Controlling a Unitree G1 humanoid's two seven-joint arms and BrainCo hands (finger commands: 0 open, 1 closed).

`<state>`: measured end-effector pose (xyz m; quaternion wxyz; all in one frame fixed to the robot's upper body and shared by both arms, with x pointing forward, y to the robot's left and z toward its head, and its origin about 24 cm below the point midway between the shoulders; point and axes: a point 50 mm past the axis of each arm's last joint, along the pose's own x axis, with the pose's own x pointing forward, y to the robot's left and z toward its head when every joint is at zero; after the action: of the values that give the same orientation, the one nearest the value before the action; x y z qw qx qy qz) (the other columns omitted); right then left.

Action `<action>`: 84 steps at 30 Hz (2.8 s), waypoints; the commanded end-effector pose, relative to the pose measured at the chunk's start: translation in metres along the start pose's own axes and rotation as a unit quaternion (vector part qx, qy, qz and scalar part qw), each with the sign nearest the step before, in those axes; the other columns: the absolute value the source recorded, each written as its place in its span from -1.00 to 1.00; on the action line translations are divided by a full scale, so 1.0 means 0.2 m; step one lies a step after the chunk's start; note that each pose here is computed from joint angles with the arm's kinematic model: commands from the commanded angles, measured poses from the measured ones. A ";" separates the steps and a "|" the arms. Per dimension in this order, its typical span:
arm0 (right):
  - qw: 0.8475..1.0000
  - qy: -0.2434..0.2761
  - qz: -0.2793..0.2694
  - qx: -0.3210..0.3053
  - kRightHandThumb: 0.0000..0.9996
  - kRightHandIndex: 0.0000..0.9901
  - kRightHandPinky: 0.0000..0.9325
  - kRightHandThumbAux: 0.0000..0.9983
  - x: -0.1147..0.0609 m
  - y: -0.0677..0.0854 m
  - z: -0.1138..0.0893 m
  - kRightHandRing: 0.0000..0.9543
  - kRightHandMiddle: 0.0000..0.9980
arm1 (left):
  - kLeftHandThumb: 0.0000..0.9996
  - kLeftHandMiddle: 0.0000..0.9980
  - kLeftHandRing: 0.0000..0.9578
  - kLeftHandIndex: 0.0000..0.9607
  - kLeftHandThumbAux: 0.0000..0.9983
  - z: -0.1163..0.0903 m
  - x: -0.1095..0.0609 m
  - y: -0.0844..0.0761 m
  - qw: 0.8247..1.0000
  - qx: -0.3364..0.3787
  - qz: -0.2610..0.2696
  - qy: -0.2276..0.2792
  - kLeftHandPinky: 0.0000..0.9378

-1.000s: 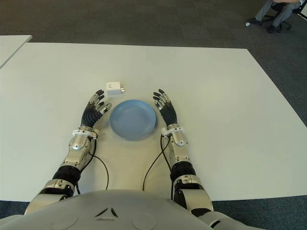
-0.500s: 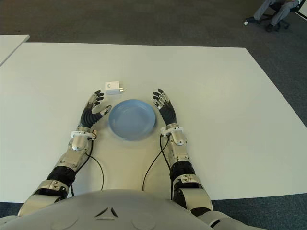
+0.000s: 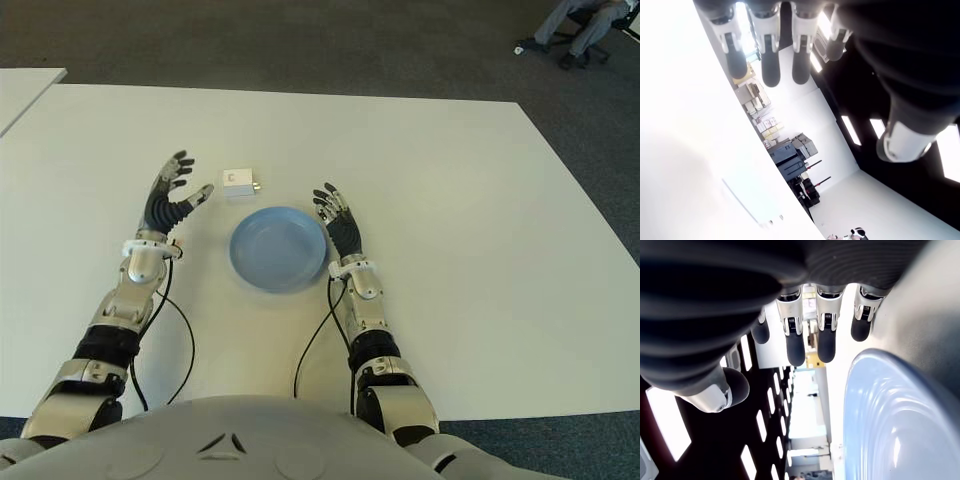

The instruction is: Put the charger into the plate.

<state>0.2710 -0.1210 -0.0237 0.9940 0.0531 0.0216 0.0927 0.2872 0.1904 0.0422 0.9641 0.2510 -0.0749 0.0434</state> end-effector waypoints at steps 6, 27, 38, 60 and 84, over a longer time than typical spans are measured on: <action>0.998 0.056 -0.004 0.015 -1.00 -0.88 -0.88 0.02 -0.07 0.02 -0.12 -0.71 -0.61 | -0.47 -0.66 -0.64 -0.76 0.10 0.14 0.14 0.03 0.999 0.028 -0.007 -0.043 -0.57; 0.998 0.058 -0.015 0.026 -1.00 -0.91 -0.84 0.06 -0.06 0.02 -0.12 -0.69 -0.61 | -0.79 -0.75 -0.74 -0.87 0.07 0.28 0.38 -0.13 0.978 0.187 -0.055 -0.070 -0.71; 0.998 0.057 -0.023 0.029 -1.00 -0.90 -0.84 0.05 -0.06 0.01 -0.12 -0.68 -0.59 | -0.78 -0.93 -0.92 -0.99 0.04 0.21 0.42 -0.22 0.928 0.346 -0.084 -0.110 -0.87; 0.998 0.038 -0.045 0.036 -1.00 -0.89 -0.78 0.06 -0.07 -0.02 -0.09 -0.65 -0.58 | -0.83 -1.00 -1.00 -1.00 -0.02 0.05 0.36 -0.26 0.811 0.527 -0.201 -0.153 -1.00; 0.994 -0.005 -0.091 0.052 -1.00 -0.89 -0.83 0.05 -0.13 -0.11 0.00 -0.71 -0.64 | -0.90 -1.00 -1.00 -1.00 -0.10 -0.16 0.27 -0.18 0.786 0.568 -0.241 -0.044 -1.00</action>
<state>0.2575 -0.1440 -0.0159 0.9959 0.0893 -0.0004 0.0159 0.3565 0.1685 0.0191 0.6244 0.7641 -0.0518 -0.1534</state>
